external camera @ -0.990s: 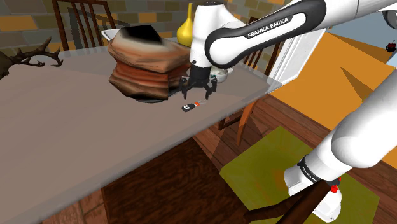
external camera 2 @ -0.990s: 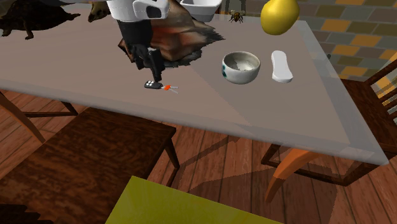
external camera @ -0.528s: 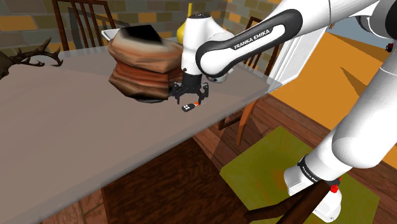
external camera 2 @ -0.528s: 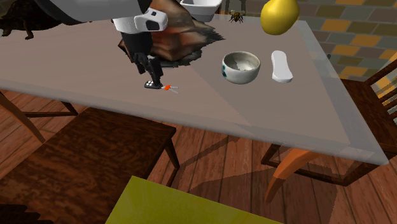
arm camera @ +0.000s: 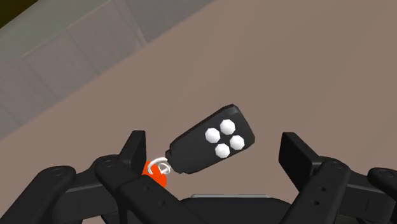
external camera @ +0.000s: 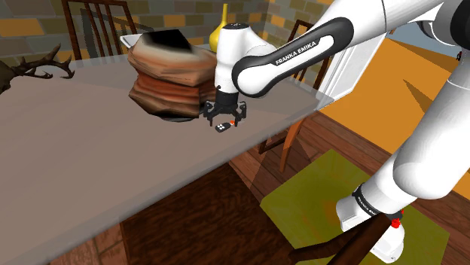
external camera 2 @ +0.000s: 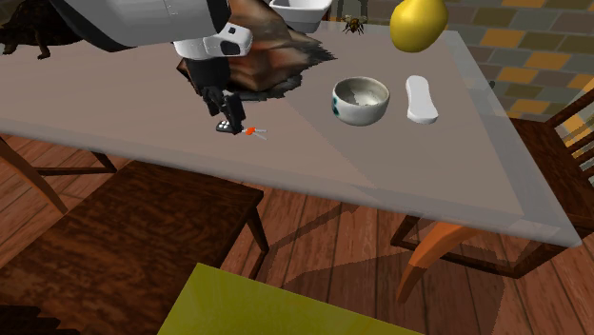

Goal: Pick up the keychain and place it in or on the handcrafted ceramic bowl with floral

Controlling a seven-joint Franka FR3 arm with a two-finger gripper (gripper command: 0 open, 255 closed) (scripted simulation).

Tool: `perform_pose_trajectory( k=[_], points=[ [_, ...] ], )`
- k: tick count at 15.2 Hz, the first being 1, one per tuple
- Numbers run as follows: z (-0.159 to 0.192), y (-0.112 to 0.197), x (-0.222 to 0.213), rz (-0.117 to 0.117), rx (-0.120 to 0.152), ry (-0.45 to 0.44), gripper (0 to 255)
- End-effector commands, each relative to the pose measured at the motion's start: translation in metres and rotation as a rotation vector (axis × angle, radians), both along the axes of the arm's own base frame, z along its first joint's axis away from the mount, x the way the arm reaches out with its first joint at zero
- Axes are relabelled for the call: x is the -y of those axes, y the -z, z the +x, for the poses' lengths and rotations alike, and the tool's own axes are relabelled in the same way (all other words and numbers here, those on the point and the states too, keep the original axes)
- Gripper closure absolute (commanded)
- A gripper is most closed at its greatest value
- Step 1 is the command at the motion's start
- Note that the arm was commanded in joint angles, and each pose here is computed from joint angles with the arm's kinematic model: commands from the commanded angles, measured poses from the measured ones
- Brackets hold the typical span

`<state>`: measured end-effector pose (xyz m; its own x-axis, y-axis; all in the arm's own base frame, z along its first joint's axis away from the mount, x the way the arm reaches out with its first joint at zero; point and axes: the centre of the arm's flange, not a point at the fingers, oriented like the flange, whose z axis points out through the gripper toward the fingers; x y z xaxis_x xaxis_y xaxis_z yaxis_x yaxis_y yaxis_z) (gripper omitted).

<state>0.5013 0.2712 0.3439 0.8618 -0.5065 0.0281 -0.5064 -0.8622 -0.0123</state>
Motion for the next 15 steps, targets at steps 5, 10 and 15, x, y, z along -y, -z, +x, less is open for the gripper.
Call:
perform_pose_trajectory(
  k=[5,10,15],
  points=[
    [0.000,0.004,0.001,0.002,-0.006,0.000,255],
    [-0.005,0.005,0.001,0.002,-0.006,0.000,255],
    [0.001,-0.005,0.000,0.003,0.002,0.002,255]
  ],
)
